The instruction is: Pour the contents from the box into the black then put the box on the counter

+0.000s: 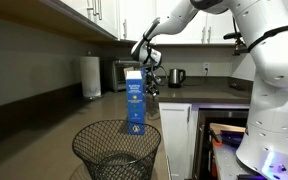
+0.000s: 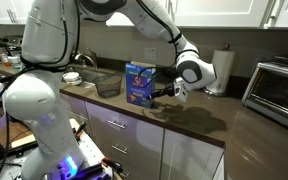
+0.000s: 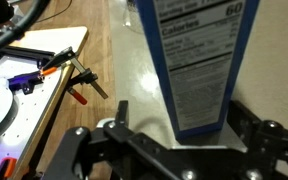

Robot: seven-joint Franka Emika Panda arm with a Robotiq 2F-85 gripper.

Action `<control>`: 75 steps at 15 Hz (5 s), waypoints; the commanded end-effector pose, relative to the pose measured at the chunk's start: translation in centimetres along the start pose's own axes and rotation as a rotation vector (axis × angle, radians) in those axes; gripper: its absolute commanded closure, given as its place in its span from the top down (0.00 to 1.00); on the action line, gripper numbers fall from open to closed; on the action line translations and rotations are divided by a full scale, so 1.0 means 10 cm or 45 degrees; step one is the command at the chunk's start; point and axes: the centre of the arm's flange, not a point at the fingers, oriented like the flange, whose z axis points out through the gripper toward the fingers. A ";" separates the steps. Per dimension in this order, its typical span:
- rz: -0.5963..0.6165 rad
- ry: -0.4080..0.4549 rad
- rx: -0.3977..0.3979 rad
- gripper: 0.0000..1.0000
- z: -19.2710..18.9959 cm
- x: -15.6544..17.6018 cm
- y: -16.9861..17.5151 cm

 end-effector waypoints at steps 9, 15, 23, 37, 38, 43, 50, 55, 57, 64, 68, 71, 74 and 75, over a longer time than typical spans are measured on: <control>-0.126 -0.111 0.088 1.00 0.05 0.11 -0.22; -0.117 -0.194 0.014 1.00 0.14 0.18 -0.20; -0.123 -0.274 -0.049 1.00 0.40 0.33 -0.17; -0.130 -0.308 -0.041 1.00 0.50 0.28 -0.23; -0.130 -0.308 -0.044 1.00 0.50 0.27 -0.24; -0.136 -0.315 -0.056 0.97 0.46 0.23 -0.27; -0.150 -0.325 -0.085 0.97 0.47 0.16 -0.30; -0.156 -0.331 -0.099 0.87 0.42 0.12 -0.34; -0.162 -0.334 -0.105 0.82 0.39 0.10 -0.35; -0.172 -0.333 -0.118 0.80 0.41 0.09 -0.37; -0.167 -0.336 -0.124 0.74 0.46 0.12 -0.35; -0.165 -0.340 -0.132 0.66 0.50 0.13 -0.34; -0.165 -0.344 -0.141 0.60 0.53 0.13 -0.33; -0.167 -0.344 -0.145 0.59 0.54 0.13 -0.32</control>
